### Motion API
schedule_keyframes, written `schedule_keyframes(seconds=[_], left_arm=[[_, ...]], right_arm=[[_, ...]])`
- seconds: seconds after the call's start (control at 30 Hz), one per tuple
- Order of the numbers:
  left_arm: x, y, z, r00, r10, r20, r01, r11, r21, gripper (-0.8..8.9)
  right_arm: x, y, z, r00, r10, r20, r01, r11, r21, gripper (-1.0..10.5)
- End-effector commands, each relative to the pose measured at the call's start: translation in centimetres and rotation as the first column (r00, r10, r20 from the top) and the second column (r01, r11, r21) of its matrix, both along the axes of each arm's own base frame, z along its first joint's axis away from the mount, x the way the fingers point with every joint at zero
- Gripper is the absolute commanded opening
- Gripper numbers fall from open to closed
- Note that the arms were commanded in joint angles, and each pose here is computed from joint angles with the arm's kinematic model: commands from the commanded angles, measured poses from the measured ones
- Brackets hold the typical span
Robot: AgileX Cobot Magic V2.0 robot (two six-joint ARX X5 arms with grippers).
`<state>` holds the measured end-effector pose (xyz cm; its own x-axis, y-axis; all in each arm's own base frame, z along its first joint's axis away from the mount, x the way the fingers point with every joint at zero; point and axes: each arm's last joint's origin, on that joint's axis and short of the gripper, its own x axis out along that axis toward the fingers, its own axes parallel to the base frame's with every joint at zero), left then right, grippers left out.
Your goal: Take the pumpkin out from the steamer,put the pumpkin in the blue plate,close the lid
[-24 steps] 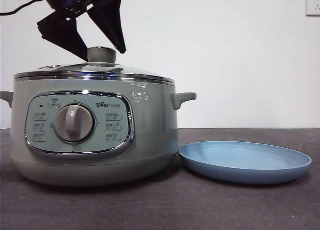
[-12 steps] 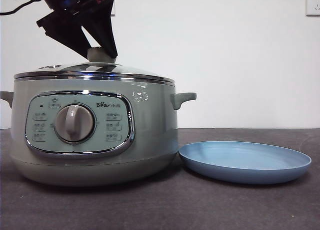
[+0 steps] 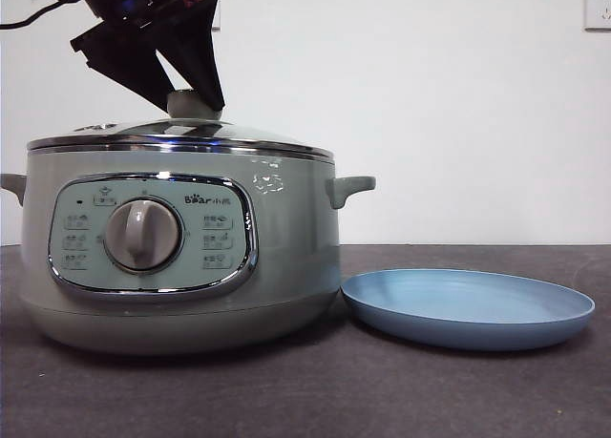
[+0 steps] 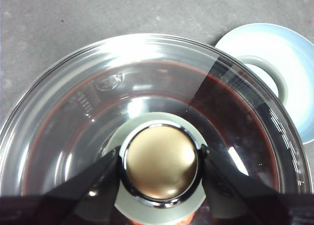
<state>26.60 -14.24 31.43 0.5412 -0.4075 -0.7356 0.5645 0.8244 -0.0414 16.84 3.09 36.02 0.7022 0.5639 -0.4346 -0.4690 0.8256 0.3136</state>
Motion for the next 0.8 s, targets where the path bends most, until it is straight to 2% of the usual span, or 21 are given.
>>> schedule_keyframes(seconds=[0.03,0.23,0.47,0.67,0.8], left_arm=[[-0.5,0.2,1.3,0.998,-0.009,0.068,0.010,1.000,-0.015,-0.08],[-2.7,1.5,4.3,0.983,0.027,0.184,-0.018,0.998,-0.052,-0.08],[-6.7,4.0,8.0,0.929,0.133,0.347,-0.114,0.991,-0.075,-0.08],[-10.8,6.7,10.3,0.856,0.251,0.452,-0.241,0.967,-0.081,-0.08],[-13.4,8.3,11.1,0.810,0.316,0.494,-0.319,0.944,-0.081,-0.08]], right_arm=[[0.0,0.0,0.1,1.000,0.010,0.004,-0.010,1.000,0.008,4.4],[0.0,0.2,0.2,1.000,0.016,0.003,-0.016,1.000,0.023,4.4],[0.8,2.2,0.3,0.988,0.152,0.034,-0.153,0.987,0.048,4.4],[2.4,5.9,0.3,0.955,0.298,-0.009,-0.297,0.954,0.043,4.5],[3.8,9.2,0.4,0.913,0.406,-0.040,-0.406,0.914,0.027,4.6]])
